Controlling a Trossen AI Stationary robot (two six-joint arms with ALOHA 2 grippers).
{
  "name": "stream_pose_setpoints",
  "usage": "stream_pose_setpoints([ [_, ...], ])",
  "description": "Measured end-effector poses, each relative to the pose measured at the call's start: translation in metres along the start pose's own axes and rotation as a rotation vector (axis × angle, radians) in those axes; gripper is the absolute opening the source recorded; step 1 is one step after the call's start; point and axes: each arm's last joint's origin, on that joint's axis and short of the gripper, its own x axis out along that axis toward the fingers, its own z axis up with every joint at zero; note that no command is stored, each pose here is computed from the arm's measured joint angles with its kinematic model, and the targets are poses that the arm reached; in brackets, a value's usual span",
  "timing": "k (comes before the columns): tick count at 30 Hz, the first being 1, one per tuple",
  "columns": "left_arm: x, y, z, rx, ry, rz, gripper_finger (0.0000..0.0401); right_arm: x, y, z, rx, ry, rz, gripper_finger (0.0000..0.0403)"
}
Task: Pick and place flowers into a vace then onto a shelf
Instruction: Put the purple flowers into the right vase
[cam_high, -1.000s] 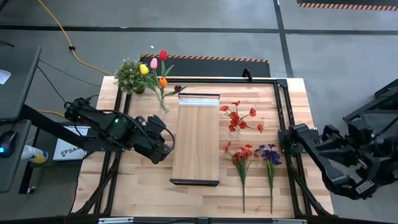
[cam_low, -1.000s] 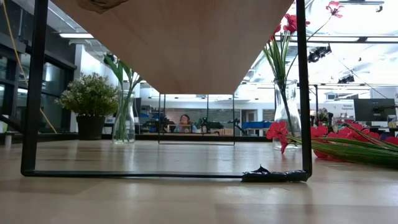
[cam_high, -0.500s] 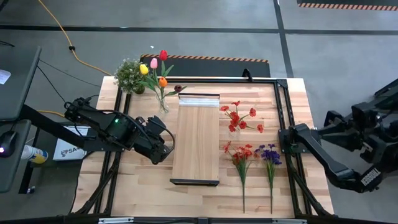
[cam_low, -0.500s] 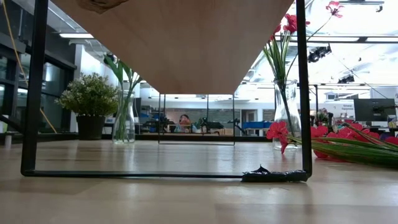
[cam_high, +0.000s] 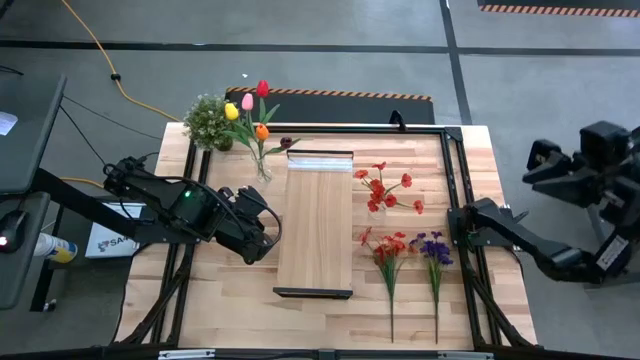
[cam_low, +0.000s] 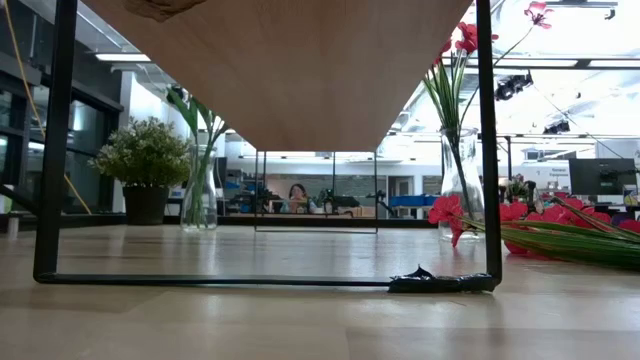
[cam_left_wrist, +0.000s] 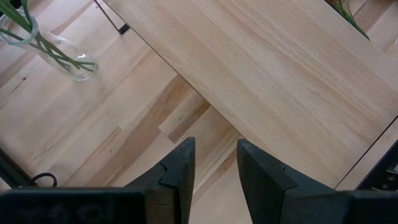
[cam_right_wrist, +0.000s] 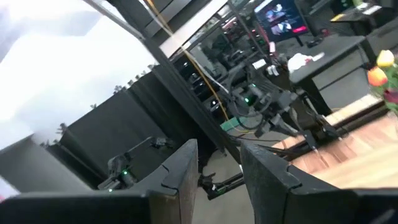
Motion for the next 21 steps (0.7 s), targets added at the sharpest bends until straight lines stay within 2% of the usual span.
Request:
stream_pose_setpoints([
  [11,0.0,0.0,0.0,0.0,-0.001,0.001,0.0152,0.005,-0.005,0.039,-0.066,0.046,0.101,0.0114],
  [21,0.0,0.0,0.0,-0.041,-0.002,0.001,0.0152,0.02,-0.033,0.063,-0.028,0.118,0.177,0.0114],
])
